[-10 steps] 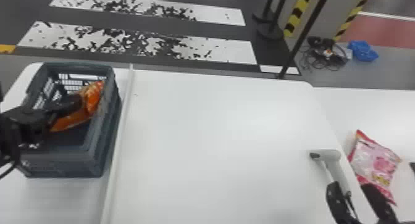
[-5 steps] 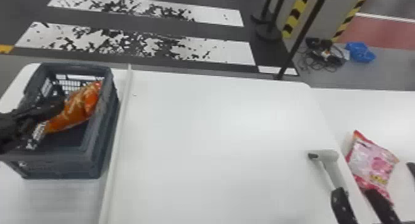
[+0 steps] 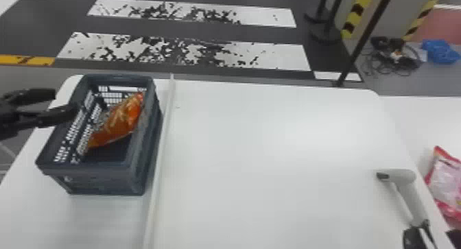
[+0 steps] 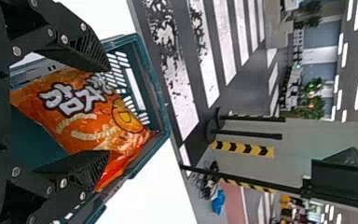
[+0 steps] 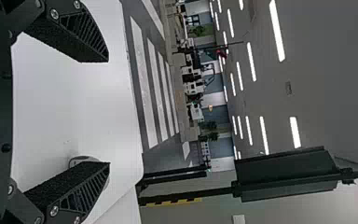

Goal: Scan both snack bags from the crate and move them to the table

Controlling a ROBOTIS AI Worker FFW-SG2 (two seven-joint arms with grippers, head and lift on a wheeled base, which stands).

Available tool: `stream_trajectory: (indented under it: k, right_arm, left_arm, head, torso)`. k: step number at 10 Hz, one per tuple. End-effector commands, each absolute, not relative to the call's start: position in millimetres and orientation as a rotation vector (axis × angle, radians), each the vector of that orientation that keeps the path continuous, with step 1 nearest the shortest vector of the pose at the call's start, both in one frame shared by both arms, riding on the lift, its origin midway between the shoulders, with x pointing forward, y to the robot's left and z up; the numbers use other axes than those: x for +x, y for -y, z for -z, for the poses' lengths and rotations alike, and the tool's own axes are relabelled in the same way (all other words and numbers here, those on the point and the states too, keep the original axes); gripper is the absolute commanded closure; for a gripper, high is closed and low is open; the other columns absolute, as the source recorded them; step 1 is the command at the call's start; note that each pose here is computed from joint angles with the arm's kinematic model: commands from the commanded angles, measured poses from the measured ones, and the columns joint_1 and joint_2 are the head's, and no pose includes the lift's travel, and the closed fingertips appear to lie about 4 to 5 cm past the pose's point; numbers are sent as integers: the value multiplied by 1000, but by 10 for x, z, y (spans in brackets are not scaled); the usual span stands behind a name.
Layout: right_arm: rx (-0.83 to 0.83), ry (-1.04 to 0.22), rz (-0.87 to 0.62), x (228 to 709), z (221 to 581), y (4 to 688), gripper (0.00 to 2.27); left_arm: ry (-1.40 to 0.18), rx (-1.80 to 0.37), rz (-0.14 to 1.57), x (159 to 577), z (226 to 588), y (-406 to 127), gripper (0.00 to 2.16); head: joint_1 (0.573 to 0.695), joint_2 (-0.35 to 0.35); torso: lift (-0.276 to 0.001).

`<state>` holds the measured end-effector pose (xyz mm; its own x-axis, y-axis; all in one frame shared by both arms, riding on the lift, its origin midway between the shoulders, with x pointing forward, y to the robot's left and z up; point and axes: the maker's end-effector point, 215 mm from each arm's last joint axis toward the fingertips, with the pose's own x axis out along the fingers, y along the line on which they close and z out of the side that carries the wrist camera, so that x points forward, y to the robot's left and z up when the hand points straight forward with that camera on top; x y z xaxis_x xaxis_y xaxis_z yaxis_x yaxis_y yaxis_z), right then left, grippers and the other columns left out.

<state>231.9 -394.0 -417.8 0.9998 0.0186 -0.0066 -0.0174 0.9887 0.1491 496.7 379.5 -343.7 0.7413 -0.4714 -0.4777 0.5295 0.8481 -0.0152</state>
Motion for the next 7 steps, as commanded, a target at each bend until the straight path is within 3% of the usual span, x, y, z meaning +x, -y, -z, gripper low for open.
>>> stream_trajectory:
  k: [1,4,7]
  right_arm:
    - [131,7,-46,2354,4151,3790,147]
    - [104,52,-79,2413,4019,3618,134]
    - [112,55,-58,2366,3927,3734,134]
  left_arm:
    - [-550,139,590,5019,3608,-3803,76]
    - [-590,175,683,5133,3640,-3560,80]
    - [-652,232,758,5229,3686,-3315,80]
  head:
    - [695,-29]
    - [695,3]
    - [695,-21]
  torso:
    - [-87]
    - [-87]
    - [-87]
